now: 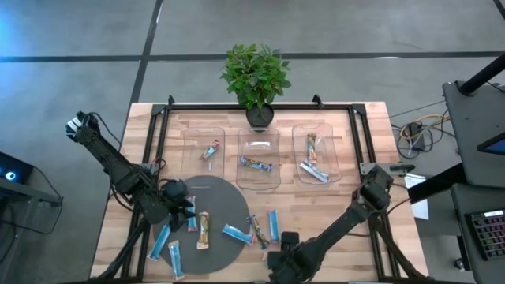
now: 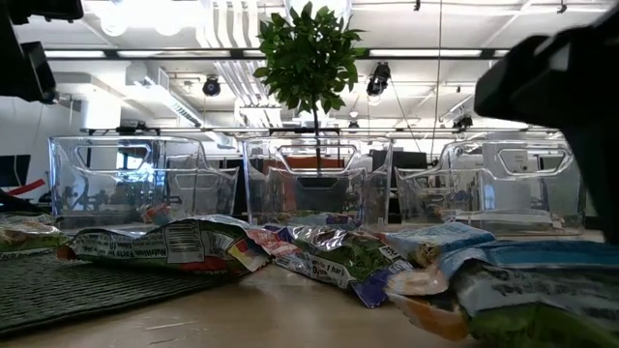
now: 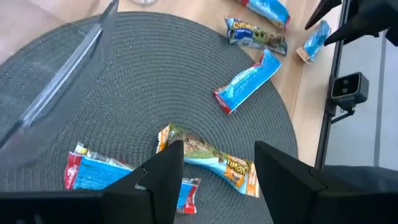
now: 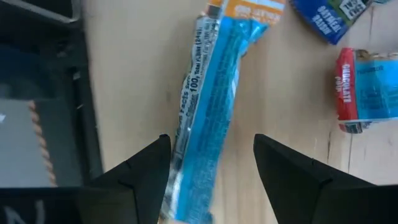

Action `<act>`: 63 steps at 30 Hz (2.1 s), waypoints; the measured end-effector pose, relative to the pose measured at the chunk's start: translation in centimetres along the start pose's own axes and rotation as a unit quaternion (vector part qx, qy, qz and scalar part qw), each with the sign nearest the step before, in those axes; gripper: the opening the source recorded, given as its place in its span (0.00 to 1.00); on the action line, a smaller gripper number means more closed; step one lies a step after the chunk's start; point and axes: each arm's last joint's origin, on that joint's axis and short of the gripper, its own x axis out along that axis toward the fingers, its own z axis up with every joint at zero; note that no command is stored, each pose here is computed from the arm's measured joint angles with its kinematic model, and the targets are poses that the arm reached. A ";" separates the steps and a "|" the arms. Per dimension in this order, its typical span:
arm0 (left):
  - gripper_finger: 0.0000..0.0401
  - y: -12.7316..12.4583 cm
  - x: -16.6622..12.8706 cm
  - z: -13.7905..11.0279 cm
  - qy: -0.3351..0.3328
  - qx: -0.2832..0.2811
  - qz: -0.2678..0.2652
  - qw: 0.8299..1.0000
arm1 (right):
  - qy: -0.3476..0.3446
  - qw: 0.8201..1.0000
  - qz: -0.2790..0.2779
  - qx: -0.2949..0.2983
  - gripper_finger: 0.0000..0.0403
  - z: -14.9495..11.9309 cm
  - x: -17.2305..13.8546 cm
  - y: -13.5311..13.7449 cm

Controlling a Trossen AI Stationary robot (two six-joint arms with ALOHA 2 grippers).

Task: Pick and place Granola Bars by type
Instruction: Put the yellow granola bar into the right transparent bin

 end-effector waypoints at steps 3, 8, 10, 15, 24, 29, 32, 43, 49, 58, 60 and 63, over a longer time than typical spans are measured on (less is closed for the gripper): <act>0.45 0.1 0.0 -0.1 0.007 0.001 0.001 1.000 | -0.001 1.000 -0.013 0.016 0.54 -0.1 0.6 -0.1; 0.45 0.2 0.0 -0.1 0.014 0.001 0.004 1.000 | 0.007 0.999 -0.027 0.033 0.44 -0.3 1.2 -0.3; 0.45 0.2 0.0 -0.1 0.016 0.002 0.006 1.000 | 0.009 0.999 -0.030 0.032 0.36 -0.4 1.2 -0.3; 0.45 0.2 0.0 -0.1 0.016 0.001 0.005 1.000 | 0.013 0.998 -0.040 0.051 0.18 -0.6 0.0 -0.6; 0.45 0.2 0.0 -0.1 0.000 0.001 0.011 1.000 | -0.142 0.929 -0.200 0.275 0.19 -2.9 -12.1 -5.2; 0.45 0.3 0.0 0.1 -0.024 0.003 0.020 1.000 | -0.240 0.828 -0.199 0.466 0.19 -4.5 -17.9 -11.1; 0.45 0.3 0.0 0.2 -0.039 0.000 0.022 0.999 | -0.226 0.773 -0.210 0.554 0.18 -5.2 -18.2 -15.7; 0.45 0.0 0.0 0.3 -0.048 -0.010 0.009 0.999 | -0.176 0.733 -0.135 0.643 0.31 -7.6 -14.2 -26.7; 0.45 -0.1 0.0 0.3 -0.047 -0.041 0.007 0.998 | -0.191 0.750 -0.119 0.622 0.44 -6.7 -13.7 -28.2; 0.45 -0.7 0.2 0.0 -0.019 -0.033 -0.023 0.999 | -0.214 0.898 -0.057 0.379 0.49 -2.5 -15.1 -23.2; 0.45 -0.8 0.4 -0.2 -0.004 -0.006 -0.024 1.000 | -0.204 0.920 -0.059 0.329 0.48 -1.9 -14.9 -21.8; 0.45 -1.0 0.9 -0.7 0.034 0.028 -0.025 0.999 | -0.195 0.934 -0.062 0.292 0.48 -1.1 -14.5 -20.1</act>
